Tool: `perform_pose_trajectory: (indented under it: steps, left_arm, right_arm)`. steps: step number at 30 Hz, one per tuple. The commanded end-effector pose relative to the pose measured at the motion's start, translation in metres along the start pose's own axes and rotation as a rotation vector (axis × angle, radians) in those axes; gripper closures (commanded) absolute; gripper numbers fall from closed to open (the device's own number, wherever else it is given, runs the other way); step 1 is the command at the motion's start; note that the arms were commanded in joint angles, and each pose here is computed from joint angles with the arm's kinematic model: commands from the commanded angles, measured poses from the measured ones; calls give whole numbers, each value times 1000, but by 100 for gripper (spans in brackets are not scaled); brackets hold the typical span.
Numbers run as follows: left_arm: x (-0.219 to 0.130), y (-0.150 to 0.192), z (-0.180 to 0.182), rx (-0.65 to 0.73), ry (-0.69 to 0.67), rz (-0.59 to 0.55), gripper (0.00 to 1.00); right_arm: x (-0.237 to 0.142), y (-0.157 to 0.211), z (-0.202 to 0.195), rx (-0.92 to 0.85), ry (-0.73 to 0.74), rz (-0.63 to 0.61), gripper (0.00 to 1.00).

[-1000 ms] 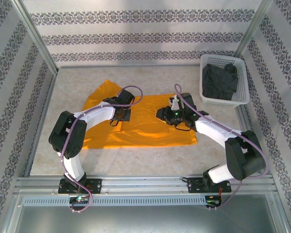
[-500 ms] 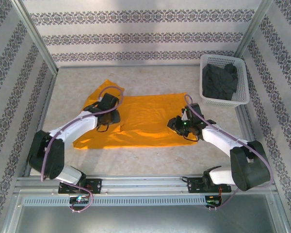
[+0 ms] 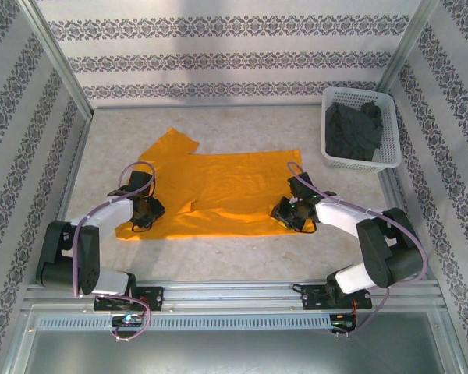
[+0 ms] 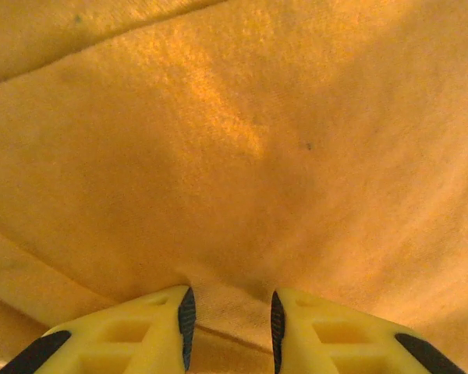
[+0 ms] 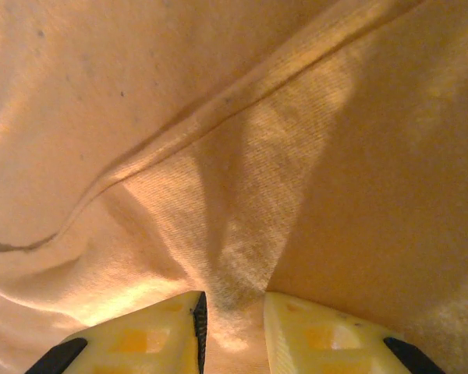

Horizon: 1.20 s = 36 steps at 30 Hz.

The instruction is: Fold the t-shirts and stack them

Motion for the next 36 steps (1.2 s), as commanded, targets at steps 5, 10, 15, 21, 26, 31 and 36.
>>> perform_pose_trajectory:
  steps: [5,10,15,21,26,31,36]
  left_arm:
    - [-10,-6,67,-165,-139,-42,66]
    - [-18,-20,83,-204,-152,-61,66]
    - [-38,-43,60,-171,-97,-110,62]
    - [-75,-85,-28,-120,96,-198,60]
    - [-68,-122,-104,-36,184,-211,63]
    - [-47,-161,-167,40,209,-227,67]
    - [-10,-187,-197,80,193,-254,68]
  right_arm:
    - [10,59,-11,44,168,178,71]
    - [14,78,3,48,167,211,70]
    - [1,60,30,-29,119,131,66]
    - [-45,-22,85,-251,-32,-179,61]
    - [-59,-96,106,-291,-162,-315,61]
    - [-57,-153,103,-270,-152,-355,61]
    - [-43,-183,101,-244,-139,-348,60]
Point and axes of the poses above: each hand's point on the last joint's axis, 136 mm out from that joint toward the fingers, its own x axis out along the fingers, its own z axis along the line the jaws close on, y = z × x, the point moved 1 cm from there along -x, back along the fingers, and after that the axes turned 15 degrees about -x, right-handed, at the moved point
